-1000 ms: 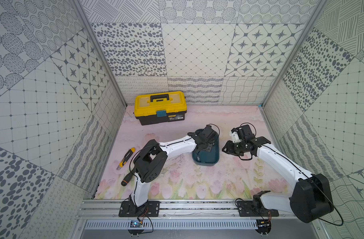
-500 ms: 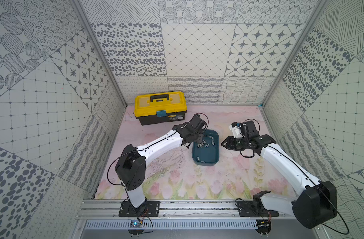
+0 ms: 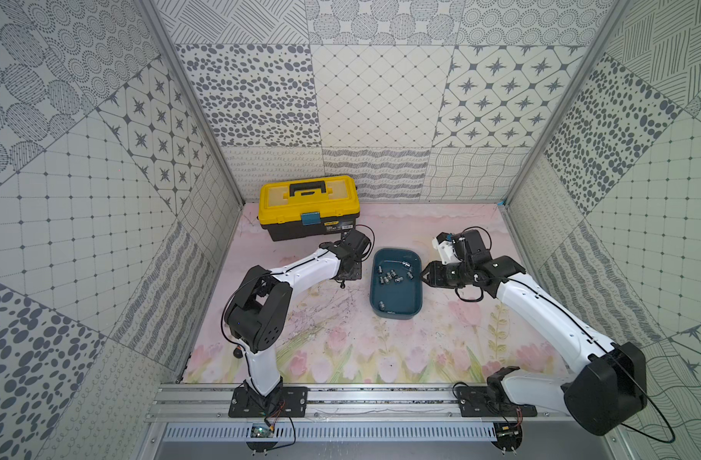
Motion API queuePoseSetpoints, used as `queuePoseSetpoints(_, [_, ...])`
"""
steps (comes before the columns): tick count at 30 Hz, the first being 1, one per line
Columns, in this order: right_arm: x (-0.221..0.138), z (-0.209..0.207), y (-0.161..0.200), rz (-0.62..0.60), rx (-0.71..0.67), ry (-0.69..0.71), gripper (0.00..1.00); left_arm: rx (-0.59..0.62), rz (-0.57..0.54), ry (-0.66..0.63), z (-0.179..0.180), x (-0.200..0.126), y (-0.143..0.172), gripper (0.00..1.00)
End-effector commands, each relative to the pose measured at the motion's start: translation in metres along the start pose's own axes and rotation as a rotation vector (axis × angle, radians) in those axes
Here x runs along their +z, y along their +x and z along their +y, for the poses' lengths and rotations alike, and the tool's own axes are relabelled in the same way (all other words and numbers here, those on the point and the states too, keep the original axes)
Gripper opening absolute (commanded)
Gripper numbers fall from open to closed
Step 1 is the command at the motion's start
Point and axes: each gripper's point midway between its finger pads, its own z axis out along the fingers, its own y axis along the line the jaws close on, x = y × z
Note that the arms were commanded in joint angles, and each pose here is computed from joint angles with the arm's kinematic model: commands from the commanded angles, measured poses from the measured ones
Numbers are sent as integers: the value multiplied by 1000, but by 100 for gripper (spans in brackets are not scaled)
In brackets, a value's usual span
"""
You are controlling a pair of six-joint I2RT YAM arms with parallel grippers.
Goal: Take out the socket from the storage box
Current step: Place the socket head at the center of the board.
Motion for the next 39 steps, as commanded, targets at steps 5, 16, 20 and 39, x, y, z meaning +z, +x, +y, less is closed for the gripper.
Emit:
queuePoseSetpoints(5, [12,17,-13,-21,-44,7,35,-82,33,-54,18,31,14,21])
queuePoseSetpoints(16, [26,28,-10,7,-84,19,35,-117,45,-28,20,43,25,24])
queuePoseSetpoints(20, [26,30,-12,1,-88,19,36,-127,47,-23,20,43,29,30])
queuePoseSetpoints(39, [46,32,-18,26,-131,53,38,-105,-23,18,24,-9,9,53])
